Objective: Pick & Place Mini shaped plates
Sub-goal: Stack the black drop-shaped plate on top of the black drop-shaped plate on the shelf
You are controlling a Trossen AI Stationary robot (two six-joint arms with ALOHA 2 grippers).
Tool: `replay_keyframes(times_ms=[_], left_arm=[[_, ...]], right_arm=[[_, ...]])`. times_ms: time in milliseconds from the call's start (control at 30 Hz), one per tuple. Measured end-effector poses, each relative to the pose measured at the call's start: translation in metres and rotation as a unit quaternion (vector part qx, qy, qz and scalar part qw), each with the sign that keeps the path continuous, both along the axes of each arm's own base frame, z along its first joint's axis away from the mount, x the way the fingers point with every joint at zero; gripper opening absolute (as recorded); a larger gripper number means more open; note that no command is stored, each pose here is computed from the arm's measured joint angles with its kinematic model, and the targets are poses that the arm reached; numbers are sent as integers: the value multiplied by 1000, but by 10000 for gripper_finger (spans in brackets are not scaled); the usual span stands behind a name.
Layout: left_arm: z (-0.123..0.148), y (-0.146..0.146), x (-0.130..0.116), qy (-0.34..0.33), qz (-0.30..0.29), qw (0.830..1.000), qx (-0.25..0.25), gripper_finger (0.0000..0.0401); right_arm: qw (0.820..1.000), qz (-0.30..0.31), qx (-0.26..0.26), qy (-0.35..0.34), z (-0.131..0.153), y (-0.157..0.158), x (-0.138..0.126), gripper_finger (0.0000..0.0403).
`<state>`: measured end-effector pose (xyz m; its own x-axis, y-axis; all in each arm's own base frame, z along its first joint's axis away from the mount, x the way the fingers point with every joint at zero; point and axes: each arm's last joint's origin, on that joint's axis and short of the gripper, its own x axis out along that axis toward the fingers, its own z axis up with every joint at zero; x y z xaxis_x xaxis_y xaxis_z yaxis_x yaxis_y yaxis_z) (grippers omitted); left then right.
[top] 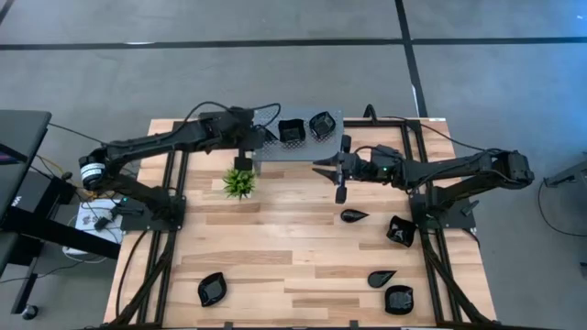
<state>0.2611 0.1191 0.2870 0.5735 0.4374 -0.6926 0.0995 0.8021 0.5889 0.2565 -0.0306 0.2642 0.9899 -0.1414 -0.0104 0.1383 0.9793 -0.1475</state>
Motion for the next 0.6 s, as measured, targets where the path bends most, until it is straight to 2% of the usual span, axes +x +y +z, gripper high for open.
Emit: replay_keyframes(times_ms=[100, 333, 600], left_arm=[[0, 2, -1, -11, -18, 1000, -21, 6], [-16, 17, -6, -29, 12, 999, -7, 8], [-29, 17, -6, -44, 7, 999, -8, 12]], right_arm=[[1000, 0, 1, 8, -2, 0, 0, 71], [1000, 1, 3, 24, -5, 0, 0, 71], [999, 1, 4, 32, -6, 0, 0, 71]])
